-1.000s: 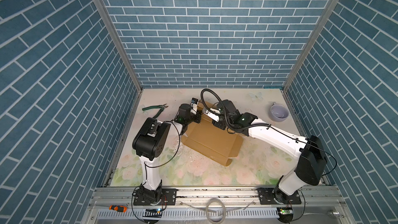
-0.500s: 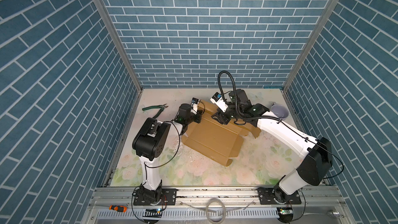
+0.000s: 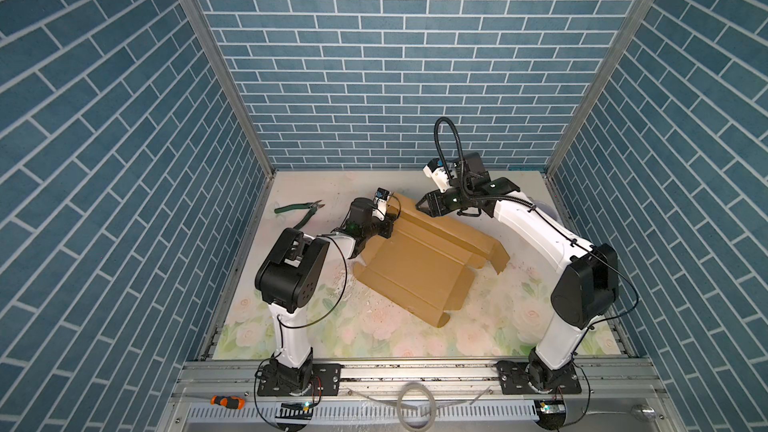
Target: Fold the paper box
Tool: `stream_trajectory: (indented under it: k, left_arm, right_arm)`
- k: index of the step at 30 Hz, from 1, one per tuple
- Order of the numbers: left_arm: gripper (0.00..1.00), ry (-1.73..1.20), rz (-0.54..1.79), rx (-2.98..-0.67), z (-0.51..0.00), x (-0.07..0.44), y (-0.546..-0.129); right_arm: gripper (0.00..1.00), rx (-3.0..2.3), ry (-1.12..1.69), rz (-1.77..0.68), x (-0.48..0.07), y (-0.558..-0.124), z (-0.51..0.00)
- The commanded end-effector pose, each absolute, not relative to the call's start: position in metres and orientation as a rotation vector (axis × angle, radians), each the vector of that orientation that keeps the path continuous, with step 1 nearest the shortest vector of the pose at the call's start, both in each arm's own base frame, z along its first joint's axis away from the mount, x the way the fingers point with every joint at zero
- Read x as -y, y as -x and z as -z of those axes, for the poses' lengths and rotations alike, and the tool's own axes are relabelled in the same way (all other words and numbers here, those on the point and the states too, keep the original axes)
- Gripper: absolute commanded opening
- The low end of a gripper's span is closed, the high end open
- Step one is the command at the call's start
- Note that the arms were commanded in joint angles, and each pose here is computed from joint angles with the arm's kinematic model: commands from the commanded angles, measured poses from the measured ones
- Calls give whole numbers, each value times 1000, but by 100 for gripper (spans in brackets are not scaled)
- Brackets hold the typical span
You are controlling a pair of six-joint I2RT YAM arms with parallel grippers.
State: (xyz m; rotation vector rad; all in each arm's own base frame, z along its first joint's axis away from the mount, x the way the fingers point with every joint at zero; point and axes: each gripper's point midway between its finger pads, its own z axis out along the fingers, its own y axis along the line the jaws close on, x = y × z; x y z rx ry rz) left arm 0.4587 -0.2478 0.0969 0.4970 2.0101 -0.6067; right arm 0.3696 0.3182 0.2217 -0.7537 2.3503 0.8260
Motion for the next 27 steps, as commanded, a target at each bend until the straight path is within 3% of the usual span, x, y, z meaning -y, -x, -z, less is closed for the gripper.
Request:
stream_trajectory:
  k: [1, 5, 8, 12, 19, 27]
  left_arm:
    - [0, -510, 636, -1982, -102, 259, -462]
    - [3, -498, 637, -1998, -100, 260, -465]
    - [14, -468, 642, -2037, -95, 260, -470]
    - [18, -461, 638, -2062, -92, 261, -473]
    - [33, -475, 625, -2016, -105, 262, -477]
    - [35, -478, 698, -1966, -109, 276, -482]
  right_arm:
    - [54, -2477, 717, -833, -311, -361, -192]
    - [49, -2518, 727, -807, -308, -361, -174]
    - [46, -2534, 733, -788, -305, -361, -161]
    - [41, -2569, 712, -806, -301, -363, -146]
    - [39, -2578, 696, -805, -297, -364, -142]
    - [37, -2592, 682, -793, -295, -368, -136]
